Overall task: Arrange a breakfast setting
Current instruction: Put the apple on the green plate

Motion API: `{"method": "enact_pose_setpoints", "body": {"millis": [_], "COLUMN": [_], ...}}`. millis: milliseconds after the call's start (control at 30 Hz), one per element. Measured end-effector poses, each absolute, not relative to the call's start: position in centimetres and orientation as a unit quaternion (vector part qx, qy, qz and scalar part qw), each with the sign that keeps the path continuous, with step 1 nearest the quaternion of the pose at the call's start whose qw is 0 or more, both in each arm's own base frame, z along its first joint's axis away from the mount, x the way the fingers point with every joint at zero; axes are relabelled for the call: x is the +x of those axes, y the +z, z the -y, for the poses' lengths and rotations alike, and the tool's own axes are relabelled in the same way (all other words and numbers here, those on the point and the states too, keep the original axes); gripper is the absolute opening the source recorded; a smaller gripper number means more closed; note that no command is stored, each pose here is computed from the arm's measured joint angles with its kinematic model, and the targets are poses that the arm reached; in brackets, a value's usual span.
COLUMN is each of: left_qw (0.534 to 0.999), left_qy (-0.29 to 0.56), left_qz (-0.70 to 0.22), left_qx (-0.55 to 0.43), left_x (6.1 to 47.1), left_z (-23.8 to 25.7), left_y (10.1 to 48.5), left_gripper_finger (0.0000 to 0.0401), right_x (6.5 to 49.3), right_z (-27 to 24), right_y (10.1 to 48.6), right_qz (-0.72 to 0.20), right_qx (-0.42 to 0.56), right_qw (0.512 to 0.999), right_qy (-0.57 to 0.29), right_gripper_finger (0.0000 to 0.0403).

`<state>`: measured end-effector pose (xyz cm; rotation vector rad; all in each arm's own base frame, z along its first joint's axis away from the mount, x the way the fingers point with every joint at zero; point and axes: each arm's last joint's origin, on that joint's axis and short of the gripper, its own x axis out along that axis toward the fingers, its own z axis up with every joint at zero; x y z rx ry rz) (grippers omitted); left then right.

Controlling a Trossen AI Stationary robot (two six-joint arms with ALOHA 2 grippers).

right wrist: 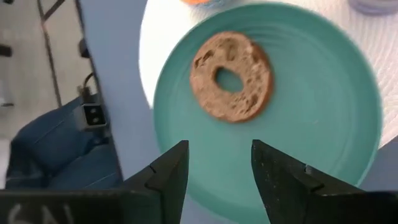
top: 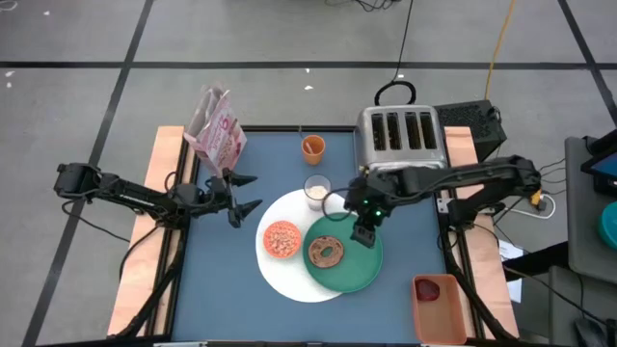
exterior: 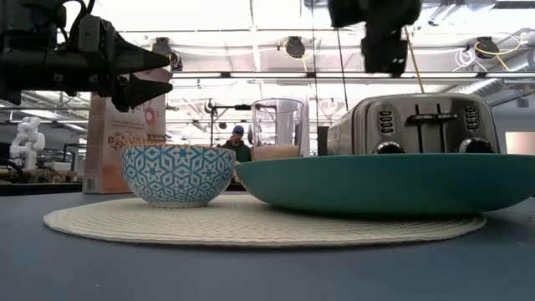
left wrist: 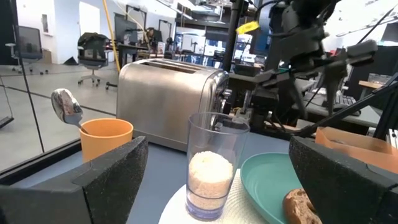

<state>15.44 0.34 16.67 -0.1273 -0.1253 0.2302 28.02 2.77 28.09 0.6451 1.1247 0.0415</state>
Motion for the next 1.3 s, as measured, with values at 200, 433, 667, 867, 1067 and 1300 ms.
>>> {"method": "enact_pose_setpoints", "body": {"millis": [200,433,667,867,1067,1300], "left_qw": [0.989,0.989,0.989,0.989,0.989,0.989], "left_qy": [0.115,0.114,0.115,0.115,0.115,0.115], "left_qz": [0.063,0.063,0.063,0.063,0.063,0.063], "left_qx": [-0.064,-0.064,-0.064,-0.064,-0.064,-0.064], "left_x": [15.4,15.4,15.4,15.4,15.4,15.4], "left_z": [-0.3,-0.3,-0.3,-0.3,-0.3,-0.3], "left_y": [16.7,16.7,16.7,16.7,16.7,16.7], "left_gripper_finger": [0.0390,0.0390,0.0390,0.0390,0.0390,0.0390], "right_x": [27.2,27.3,27.1,26.7,26.5,26.1], "right_z": [-3.9,-5.3,-6.2,-7.3,-8.1,-8.4], "right_y": [28.8,29.0,29.0,28.9,28.9,28.9], "right_qz": [-0.533,-0.533,-0.540,-0.553,-0.564,-0.593], "right_qx": [0.343,0.328,0.324,0.327,0.351,0.393], "right_qw": [0.772,0.773,0.768,0.757,0.739,0.690], "right_qy": [0.047,0.108,0.118,0.123,0.111,0.130], "right_gripper_finger": [0.0194,0.0242,0.0259,0.0271,0.0309,0.0371]}}
